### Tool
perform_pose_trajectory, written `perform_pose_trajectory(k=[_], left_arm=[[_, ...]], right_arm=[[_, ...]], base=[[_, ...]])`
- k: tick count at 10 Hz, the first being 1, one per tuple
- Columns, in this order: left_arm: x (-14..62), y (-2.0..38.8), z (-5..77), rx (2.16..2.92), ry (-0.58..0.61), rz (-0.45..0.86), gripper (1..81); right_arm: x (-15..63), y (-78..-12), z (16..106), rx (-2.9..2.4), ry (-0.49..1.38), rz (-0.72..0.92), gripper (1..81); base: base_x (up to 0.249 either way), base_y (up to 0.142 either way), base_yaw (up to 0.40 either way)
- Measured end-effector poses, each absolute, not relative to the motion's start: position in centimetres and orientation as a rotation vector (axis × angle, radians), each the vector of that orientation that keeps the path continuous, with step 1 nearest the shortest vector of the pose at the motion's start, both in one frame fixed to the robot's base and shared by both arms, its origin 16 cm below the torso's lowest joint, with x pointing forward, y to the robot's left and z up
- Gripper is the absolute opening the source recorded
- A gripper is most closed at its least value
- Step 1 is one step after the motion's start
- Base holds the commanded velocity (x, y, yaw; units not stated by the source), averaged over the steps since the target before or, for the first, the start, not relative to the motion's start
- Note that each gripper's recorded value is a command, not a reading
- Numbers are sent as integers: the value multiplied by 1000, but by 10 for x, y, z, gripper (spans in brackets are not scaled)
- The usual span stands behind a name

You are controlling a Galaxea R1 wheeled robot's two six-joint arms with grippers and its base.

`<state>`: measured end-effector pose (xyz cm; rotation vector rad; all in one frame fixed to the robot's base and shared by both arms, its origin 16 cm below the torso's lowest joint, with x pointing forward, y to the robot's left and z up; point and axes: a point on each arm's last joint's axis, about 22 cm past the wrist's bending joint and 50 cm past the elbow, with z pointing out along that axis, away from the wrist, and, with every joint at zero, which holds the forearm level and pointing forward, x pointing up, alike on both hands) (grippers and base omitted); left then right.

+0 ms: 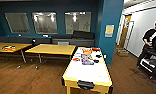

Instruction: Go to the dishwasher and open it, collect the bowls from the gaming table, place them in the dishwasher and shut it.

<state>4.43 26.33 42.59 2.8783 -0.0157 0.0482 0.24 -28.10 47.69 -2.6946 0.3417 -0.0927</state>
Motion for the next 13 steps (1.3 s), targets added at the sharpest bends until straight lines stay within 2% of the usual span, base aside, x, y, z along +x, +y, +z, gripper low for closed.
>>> perform_pose_trajectory(k=[9,13], left_arm=[[38,262,426,2877,-18,36,10],[38,261,425,2881,-20,37,10]], right_arm=[[-1,-278,477,-2692,340,-85,10],[-1,-278,476,-2692,340,-84,10]], base=[[0,0,-11],[0,0,-294]])
